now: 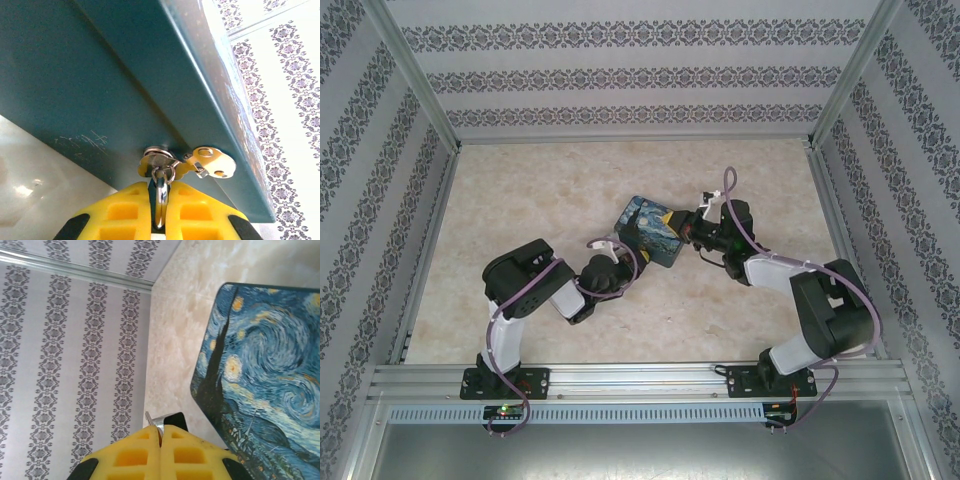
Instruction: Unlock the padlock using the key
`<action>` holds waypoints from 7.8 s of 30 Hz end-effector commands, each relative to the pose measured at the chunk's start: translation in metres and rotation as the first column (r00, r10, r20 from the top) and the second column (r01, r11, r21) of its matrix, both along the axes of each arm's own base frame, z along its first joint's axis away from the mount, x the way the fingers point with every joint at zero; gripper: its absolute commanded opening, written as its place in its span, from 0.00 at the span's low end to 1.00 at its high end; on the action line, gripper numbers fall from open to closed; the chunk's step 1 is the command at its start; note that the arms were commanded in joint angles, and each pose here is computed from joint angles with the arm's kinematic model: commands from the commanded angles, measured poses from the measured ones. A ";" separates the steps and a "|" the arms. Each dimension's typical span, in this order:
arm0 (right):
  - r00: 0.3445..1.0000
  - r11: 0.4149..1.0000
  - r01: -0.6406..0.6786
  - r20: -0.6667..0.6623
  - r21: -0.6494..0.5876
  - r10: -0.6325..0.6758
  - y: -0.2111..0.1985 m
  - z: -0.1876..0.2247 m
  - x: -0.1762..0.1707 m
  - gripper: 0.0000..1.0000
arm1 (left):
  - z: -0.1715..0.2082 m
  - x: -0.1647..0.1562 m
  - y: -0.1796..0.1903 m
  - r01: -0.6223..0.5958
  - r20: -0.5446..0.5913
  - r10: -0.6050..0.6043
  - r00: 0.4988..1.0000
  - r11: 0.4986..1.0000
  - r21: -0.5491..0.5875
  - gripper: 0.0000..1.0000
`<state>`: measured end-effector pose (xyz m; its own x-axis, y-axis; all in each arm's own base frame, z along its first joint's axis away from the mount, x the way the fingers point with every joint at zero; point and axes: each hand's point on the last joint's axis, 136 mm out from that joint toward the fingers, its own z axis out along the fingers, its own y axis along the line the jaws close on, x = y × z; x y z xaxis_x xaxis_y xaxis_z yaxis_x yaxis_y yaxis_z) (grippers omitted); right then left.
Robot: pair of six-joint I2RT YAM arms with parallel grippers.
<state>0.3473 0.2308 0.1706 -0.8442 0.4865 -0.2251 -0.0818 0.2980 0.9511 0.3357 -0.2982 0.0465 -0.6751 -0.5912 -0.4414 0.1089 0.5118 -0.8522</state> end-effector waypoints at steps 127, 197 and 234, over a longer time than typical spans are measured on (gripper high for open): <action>0.978 0.989 0.144 -0.145 -0.029 -0.147 0.026 -0.070 -0.063 0.00 | 0.068 -0.015 -0.012 -0.047 -0.208 -0.035 0.978 0.925 -0.377 0.00; 0.988 0.989 0.067 -0.151 0.135 -0.046 0.009 -0.053 -0.016 0.00 | 0.110 -0.029 -0.050 0.000 -0.191 -0.130 0.973 0.827 -0.562 0.00; 0.983 0.998 0.005 -0.181 0.067 0.008 0.007 -0.076 -0.030 0.53 | 0.043 -0.015 -0.024 -0.159 -0.252 0.051 0.966 0.888 -0.430 0.00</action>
<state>0.3215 0.2462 0.0881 -0.8665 0.4988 0.0215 0.1482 0.2159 0.9651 0.3288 -0.3121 0.0823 -0.6127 -0.7884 0.0557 -0.2002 0.0867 -0.9759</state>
